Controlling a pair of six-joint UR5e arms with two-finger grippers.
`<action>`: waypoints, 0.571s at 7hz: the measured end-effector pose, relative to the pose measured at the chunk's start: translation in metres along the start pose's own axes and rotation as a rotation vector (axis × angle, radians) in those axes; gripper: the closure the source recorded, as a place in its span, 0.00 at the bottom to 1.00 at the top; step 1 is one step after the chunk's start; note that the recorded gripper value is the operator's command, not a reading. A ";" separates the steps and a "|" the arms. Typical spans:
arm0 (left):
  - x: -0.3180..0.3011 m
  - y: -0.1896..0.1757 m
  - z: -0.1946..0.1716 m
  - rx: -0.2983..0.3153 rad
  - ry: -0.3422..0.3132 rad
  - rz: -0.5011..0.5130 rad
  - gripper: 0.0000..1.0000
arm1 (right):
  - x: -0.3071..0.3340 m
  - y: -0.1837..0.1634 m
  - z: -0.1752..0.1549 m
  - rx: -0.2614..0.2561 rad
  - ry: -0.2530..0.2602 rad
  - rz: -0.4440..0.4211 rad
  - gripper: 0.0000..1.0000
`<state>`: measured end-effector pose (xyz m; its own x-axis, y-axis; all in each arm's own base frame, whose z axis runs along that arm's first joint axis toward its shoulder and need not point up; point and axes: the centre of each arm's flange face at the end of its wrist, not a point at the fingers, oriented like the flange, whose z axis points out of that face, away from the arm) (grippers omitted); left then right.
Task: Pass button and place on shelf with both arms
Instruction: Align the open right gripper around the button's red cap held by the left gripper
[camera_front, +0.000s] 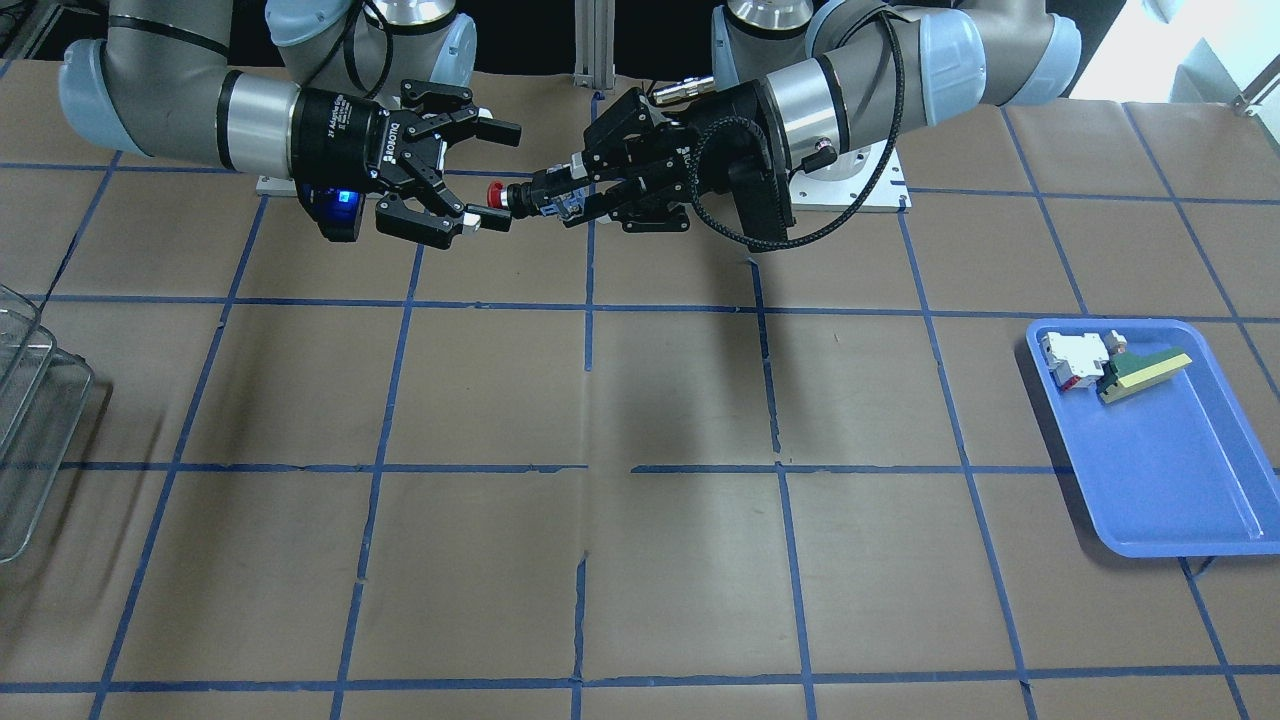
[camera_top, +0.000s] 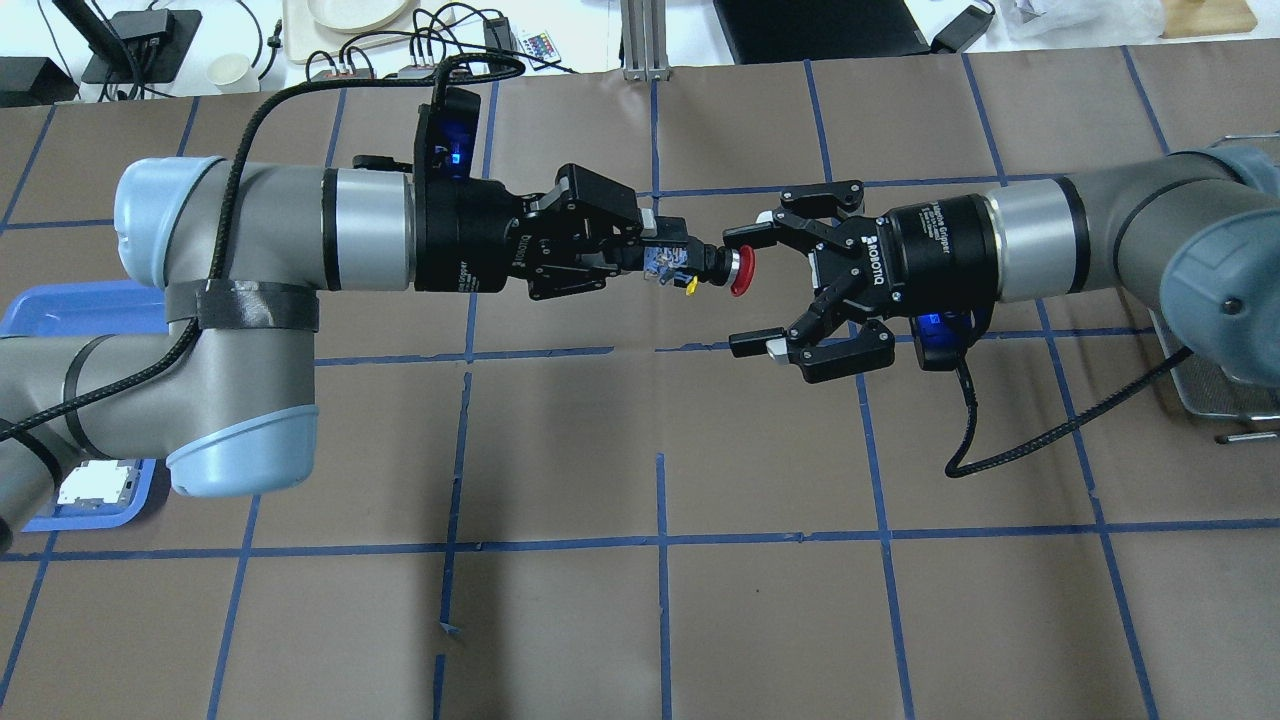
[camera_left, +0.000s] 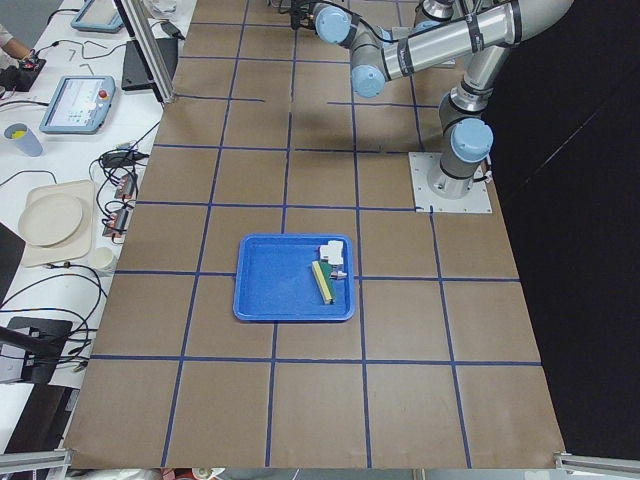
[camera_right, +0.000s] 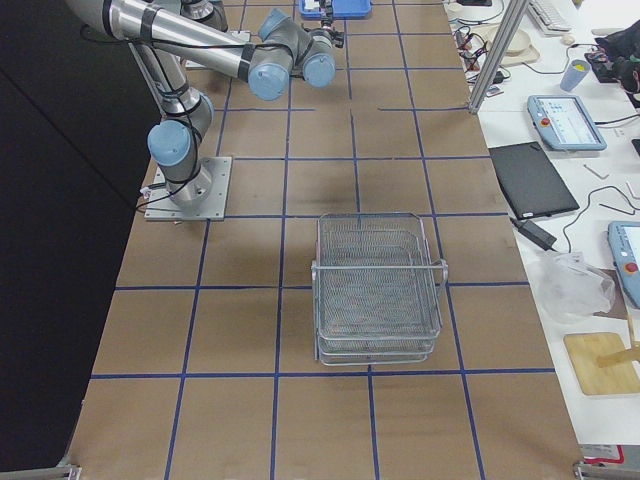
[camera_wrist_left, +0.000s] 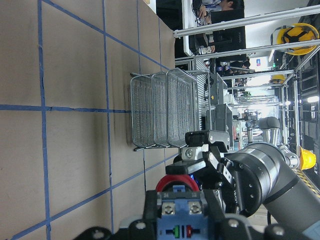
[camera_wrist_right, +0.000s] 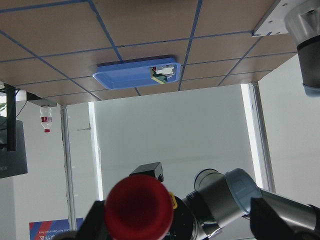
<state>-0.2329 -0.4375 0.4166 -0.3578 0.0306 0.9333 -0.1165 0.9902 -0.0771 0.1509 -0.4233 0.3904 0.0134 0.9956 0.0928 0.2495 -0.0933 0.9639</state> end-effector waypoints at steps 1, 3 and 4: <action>0.000 0.000 0.000 0.000 0.000 0.001 0.90 | 0.001 0.001 -0.001 0.007 0.003 -0.004 0.01; 0.000 0.000 0.000 0.001 -0.003 0.001 0.90 | 0.000 0.003 -0.004 0.025 0.007 0.004 0.00; 0.000 0.000 0.000 0.002 -0.004 0.001 0.90 | -0.002 0.008 -0.007 0.030 0.002 0.007 0.00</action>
<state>-0.2327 -0.4374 0.4168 -0.3615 0.0312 0.9318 -0.1180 0.9899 -0.0789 0.1464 -0.4256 0.3992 0.0136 0.9949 0.0998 0.2780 -0.0997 0.9554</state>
